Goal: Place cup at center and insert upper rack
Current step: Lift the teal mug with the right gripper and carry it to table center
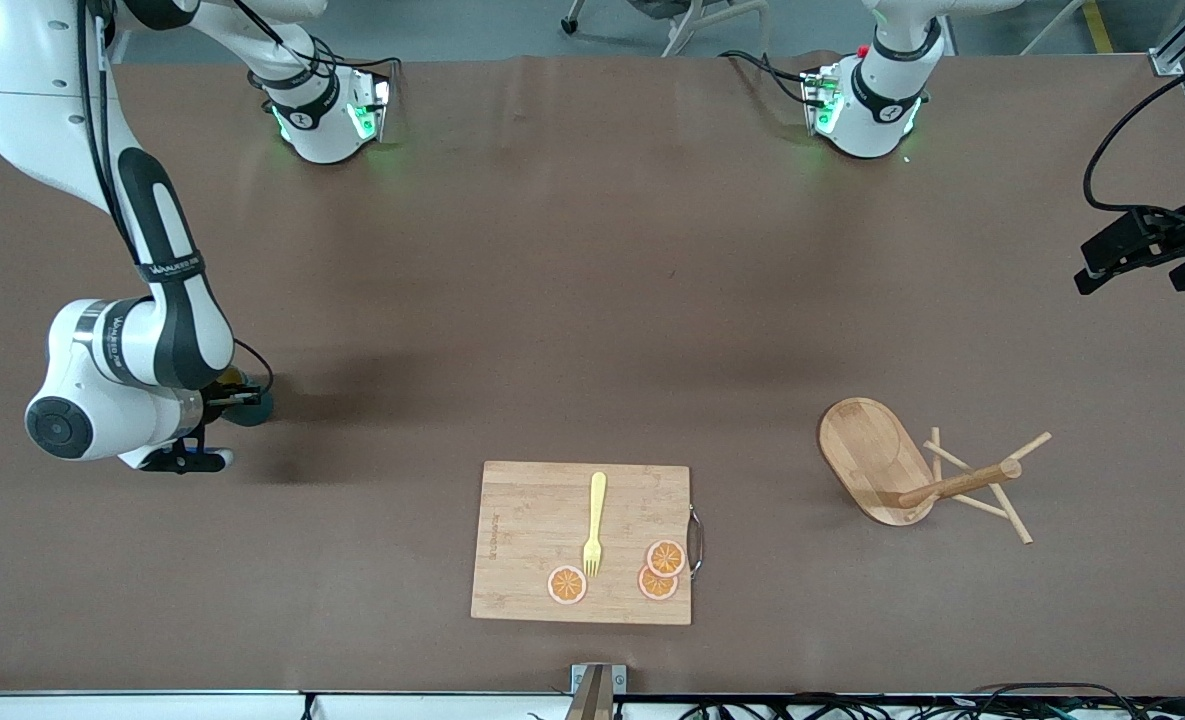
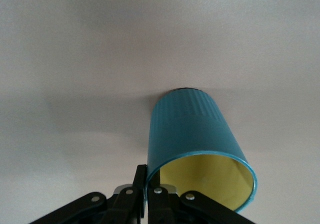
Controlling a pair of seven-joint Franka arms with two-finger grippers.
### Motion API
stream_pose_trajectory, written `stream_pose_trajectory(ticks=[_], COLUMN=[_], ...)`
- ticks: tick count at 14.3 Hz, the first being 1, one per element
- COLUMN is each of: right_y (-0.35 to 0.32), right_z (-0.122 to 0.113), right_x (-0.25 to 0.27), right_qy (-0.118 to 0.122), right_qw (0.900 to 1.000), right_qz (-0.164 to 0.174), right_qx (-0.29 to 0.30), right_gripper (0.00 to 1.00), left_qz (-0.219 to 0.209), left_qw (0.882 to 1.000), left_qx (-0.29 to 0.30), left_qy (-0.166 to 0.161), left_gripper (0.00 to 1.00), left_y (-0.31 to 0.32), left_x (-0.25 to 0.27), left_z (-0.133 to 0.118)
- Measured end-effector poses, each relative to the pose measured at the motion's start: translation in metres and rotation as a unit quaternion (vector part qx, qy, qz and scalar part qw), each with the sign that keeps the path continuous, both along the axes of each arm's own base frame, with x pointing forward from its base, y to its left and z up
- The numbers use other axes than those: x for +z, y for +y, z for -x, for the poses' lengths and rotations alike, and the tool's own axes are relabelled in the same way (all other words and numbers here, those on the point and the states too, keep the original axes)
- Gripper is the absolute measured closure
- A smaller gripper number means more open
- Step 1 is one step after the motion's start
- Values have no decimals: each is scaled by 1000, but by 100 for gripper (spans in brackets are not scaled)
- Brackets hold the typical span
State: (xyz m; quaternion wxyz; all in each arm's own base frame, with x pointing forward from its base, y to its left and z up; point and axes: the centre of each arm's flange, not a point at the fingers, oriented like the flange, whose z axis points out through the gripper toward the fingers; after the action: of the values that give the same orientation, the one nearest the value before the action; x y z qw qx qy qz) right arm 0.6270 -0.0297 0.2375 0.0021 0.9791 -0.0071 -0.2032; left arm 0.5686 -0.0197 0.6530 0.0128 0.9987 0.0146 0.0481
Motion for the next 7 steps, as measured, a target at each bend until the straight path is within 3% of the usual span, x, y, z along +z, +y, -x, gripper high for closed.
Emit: stream_pose_trajectory(ticks=[3, 7], right_y=[9, 78], right_z=[-4, -28], right_x=[7, 52], right_qy=[-3, -33], right_qw=[999, 997], right_qz=[-18, -20], right_qx=[38, 62], right_gripper=[96, 96], left_qz=[0, 0], left_qw=[1000, 1000], left_qx=[0, 0], left_qy=[0, 0], left_gripper=[0, 0], left_y=[0, 0], left_x=[0, 0], left_z=[0, 0])
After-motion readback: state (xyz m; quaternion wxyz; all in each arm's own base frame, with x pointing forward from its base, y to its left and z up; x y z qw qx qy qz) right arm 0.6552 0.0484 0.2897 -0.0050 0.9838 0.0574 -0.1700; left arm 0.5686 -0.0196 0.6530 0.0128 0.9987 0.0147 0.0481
